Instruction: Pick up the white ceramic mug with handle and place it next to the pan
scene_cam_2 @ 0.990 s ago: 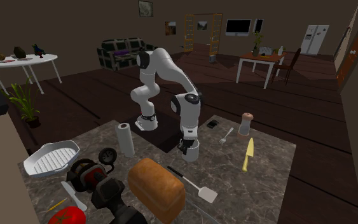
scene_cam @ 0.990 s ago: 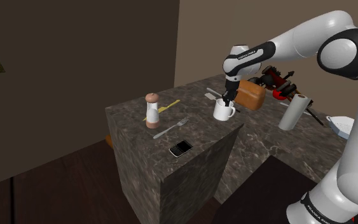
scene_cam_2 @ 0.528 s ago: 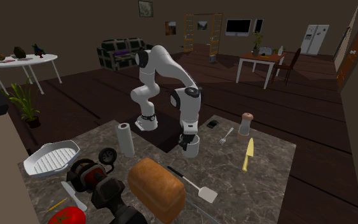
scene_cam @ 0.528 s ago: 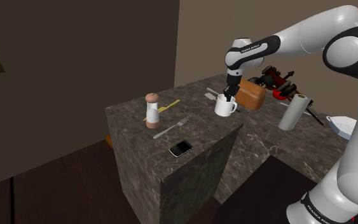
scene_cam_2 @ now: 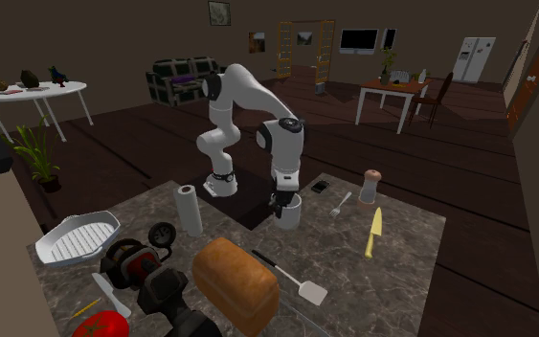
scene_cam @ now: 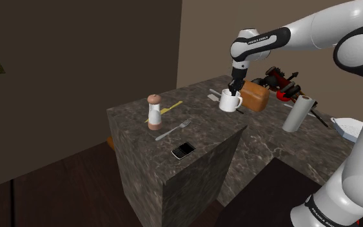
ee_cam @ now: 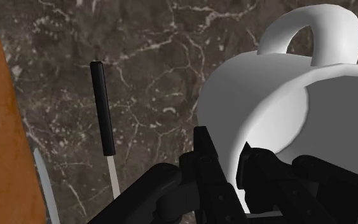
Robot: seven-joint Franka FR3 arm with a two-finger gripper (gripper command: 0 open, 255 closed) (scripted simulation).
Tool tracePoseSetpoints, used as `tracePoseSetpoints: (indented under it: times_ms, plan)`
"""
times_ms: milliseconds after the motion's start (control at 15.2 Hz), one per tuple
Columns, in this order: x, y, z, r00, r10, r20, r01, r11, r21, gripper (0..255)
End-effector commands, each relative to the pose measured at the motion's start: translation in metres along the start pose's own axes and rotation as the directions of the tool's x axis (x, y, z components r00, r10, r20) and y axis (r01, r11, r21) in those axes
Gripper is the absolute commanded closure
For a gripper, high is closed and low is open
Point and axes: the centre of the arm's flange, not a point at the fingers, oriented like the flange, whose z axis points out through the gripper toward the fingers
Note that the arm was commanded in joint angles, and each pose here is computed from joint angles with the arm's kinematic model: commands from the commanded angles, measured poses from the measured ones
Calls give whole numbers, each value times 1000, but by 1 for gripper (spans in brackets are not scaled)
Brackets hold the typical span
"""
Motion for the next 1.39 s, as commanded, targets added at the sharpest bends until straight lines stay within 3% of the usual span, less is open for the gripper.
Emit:
tracePoseSetpoints:
  times_ms: [0,1122,1320]
  plan:
    - [-1,-1,-10,1000,0,0,0,1000,0,255]
    - [-9,-1,-98,1000,0,0,0,1000,0,255]
    - [-36,28,-96,1000,0,0,0,1000,0,255]
